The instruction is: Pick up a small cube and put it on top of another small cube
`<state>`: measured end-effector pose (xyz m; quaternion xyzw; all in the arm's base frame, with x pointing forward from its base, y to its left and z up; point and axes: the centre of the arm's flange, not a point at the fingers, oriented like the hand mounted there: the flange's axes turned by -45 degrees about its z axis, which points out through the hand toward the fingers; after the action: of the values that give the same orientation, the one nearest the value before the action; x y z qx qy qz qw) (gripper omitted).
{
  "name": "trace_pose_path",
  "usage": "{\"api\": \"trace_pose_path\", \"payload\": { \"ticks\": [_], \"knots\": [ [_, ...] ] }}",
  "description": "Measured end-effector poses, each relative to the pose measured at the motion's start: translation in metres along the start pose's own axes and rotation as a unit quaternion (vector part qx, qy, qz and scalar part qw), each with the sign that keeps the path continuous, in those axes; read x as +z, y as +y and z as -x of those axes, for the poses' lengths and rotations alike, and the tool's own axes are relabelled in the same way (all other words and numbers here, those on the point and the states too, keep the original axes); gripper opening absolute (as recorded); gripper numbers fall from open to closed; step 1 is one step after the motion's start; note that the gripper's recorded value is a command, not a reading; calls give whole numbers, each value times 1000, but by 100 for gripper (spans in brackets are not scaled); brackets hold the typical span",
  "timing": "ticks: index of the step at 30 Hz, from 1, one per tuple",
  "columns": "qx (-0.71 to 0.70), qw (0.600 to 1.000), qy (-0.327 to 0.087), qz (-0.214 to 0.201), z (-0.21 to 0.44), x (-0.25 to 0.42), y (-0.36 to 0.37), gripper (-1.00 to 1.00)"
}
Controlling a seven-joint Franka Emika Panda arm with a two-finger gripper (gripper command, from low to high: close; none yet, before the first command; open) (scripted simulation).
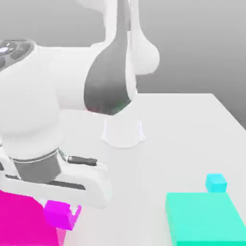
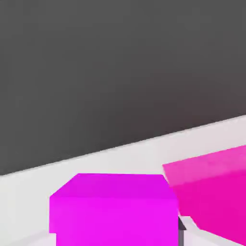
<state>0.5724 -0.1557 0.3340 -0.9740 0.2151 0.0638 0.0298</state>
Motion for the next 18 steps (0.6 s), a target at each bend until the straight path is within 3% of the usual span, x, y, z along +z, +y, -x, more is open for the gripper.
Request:
{"api": "trace_pose_path", "payload": {
  "ticks": [6, 12, 16, 17, 18],
  "knots": [
    [166, 986, 27, -9, 6, -63, 60, -100],
    [329, 942, 62, -13, 31, -113, 124, -100],
    [349, 935, 69, -12, 29, -66, 128, -100],
    [350, 934, 69, -12, 28, -58, 128, 100],
    [350, 934, 69, -12, 28, -58, 128, 100]
  ]
}}
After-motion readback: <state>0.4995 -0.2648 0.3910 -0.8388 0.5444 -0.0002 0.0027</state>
